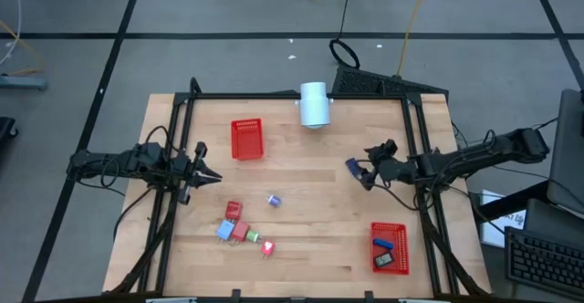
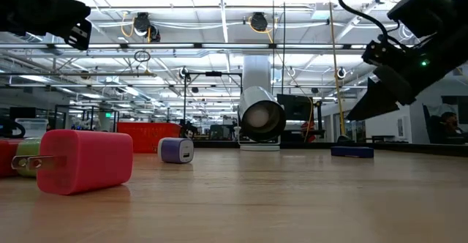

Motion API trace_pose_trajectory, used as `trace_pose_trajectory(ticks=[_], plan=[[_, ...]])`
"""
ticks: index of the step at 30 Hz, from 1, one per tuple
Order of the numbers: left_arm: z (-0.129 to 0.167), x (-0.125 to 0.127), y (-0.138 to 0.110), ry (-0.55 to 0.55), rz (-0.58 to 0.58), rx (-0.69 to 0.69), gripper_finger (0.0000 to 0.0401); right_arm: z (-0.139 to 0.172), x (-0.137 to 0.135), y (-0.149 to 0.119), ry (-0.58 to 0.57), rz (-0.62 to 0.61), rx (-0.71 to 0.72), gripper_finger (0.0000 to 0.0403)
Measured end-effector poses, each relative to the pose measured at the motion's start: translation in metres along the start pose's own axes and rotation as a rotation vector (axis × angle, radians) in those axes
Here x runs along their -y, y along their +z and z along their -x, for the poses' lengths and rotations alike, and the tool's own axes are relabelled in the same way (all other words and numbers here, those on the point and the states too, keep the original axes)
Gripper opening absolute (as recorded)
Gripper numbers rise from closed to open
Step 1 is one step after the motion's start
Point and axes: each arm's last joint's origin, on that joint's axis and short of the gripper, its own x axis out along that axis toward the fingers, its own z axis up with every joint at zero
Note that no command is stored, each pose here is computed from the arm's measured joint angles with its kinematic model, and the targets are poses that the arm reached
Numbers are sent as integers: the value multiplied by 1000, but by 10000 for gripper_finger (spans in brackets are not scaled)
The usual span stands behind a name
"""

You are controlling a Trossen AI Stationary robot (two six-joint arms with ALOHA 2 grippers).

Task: Pick & Place Office items
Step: Put the dark blue digital timer into the bottom red bin

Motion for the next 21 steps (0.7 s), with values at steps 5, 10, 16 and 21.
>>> trace_pose_trajectory(ticks=[5,10,16,21], plan=[[0,0,0,0,0,1,42,-2,-1,-3,36,-54,-40,322],[0,0,0,0,0,0,42,-10,-4,-11,31,-71,-119,322],[0,0,0,0,0,-1,42,-20,-12,-11,3,-75,-189,322],[0,0,0,0,0,0,42,-29,-18,-5,-27,-130,-209,322]])
